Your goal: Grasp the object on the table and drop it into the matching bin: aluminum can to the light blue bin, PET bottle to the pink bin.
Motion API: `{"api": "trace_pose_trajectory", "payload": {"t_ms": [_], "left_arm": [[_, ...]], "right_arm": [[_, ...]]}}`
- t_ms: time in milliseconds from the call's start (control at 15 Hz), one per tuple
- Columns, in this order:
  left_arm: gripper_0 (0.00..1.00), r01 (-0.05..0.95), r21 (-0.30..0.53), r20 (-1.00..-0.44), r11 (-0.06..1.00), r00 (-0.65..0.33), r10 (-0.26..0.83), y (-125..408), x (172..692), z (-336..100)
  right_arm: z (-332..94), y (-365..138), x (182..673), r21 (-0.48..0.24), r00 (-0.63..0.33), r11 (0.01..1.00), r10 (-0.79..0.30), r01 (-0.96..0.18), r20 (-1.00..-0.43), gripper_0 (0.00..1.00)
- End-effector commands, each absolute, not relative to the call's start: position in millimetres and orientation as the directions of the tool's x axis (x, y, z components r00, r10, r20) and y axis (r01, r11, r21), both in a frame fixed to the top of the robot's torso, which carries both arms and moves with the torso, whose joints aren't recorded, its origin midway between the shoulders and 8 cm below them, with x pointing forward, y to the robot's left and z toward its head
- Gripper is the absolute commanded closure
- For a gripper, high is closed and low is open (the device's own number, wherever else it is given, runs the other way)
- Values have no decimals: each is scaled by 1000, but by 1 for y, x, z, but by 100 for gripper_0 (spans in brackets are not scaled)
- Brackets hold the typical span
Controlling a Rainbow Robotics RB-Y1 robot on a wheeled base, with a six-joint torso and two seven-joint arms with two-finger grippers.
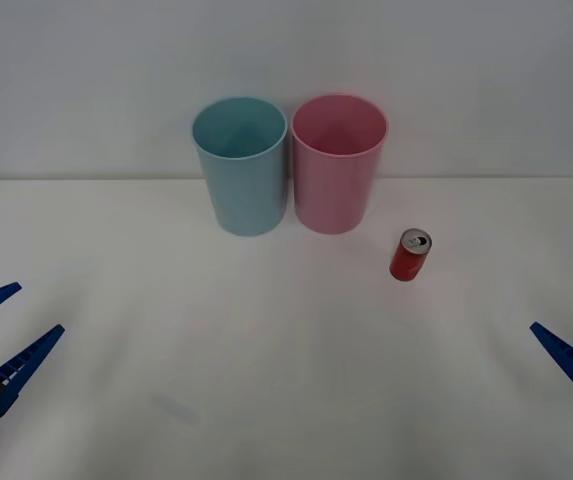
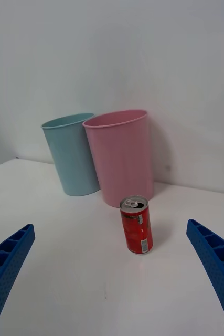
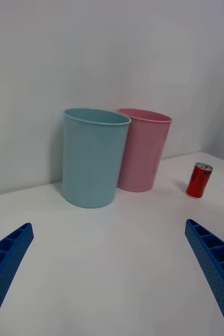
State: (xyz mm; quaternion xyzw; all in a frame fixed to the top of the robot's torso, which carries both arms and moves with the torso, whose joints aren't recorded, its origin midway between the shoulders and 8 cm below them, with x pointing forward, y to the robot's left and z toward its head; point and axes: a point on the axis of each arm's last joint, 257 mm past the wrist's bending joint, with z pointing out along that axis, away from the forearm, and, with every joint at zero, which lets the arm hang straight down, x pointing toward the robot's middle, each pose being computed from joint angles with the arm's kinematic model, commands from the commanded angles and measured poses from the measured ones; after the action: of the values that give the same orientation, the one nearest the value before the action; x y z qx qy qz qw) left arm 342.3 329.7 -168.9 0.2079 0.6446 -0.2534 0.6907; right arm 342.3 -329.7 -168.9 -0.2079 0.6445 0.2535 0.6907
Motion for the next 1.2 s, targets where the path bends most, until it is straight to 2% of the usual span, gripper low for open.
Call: {"api": "trace_pose_trajectory", "payload": {"t_ms": [67,600,1067,1200], "left_arm": [[0,618,-39,-996,785,41,-82,330,342,-169],[0,618,-39,-996,785,41,-82,330,342,-169],[0,618,-39,-996,785,41,-82,330,342,-169],[0,618,-39,-996,785,41,-82,330,342,-169]], "right_arm": [[-169,-330,342,39,41,785,82,-618,-996,0],[-188,-331,349,24,3,802,32,-597,-999,0],[-222,-316,374,42,-20,794,37,-607,-999,0],[-233,-315,385,-27,17,806,-20,-592,-1000,0]]}}
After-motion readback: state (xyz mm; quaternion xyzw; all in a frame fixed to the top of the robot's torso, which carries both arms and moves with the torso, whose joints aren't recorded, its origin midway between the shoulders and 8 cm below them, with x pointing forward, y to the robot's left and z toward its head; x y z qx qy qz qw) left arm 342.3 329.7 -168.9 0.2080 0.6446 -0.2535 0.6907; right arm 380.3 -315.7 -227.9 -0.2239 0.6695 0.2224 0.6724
